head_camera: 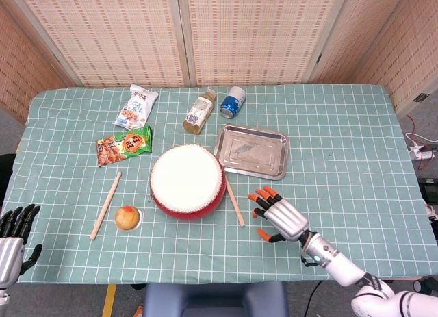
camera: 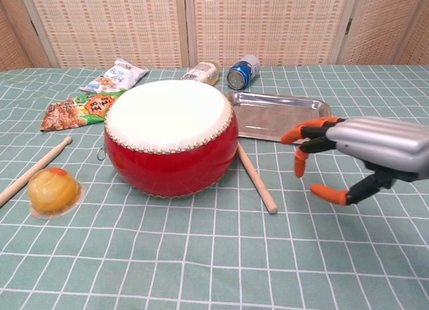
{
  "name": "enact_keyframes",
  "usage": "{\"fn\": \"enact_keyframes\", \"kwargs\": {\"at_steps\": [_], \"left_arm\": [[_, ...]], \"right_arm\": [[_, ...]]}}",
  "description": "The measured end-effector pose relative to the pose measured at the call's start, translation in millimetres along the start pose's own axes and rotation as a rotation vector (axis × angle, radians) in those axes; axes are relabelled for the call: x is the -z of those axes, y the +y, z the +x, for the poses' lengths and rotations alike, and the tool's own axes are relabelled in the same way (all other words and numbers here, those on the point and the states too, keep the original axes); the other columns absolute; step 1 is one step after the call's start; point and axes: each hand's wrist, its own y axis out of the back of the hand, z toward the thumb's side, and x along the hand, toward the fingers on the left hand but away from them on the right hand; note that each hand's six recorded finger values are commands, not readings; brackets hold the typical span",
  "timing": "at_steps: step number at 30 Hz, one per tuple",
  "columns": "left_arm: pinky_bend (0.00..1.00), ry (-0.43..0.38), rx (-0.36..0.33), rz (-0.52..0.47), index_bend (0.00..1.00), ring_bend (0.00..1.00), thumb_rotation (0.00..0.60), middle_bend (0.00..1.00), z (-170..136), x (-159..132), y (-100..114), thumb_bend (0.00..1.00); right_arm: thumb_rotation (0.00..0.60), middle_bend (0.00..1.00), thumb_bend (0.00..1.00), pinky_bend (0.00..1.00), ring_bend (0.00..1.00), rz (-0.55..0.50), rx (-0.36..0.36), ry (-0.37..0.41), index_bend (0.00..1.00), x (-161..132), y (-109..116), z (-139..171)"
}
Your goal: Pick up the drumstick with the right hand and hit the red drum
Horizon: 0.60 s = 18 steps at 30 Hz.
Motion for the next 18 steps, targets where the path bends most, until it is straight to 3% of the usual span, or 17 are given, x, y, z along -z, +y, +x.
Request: {"fn": "enact_keyframes", "kwargs": {"at_steps": [6, 18], "left_arm": [[0.00, 0.010, 0.005, -0.003, 0.03, 0.00, 0.600, 0.05, -0.5, 3.5, -2.5, 0.33], [0.00, 0.017, 0.008, -0.007, 0.03, 0.00, 0.600, 0.05, 0.0, 7.7, -5.5, 0.33]], "right_arm": [[0.363, 0.07, 0.48, 0.00, 0.00, 0.043, -0.024, 0.031, 0.41, -13.7, -18.4, -30.0], [0.363, 0.07, 0.48, 0.00, 0.00, 0.099, -0.029, 0.063, 0.41, -23.1, -39.9, -44.5]]}}
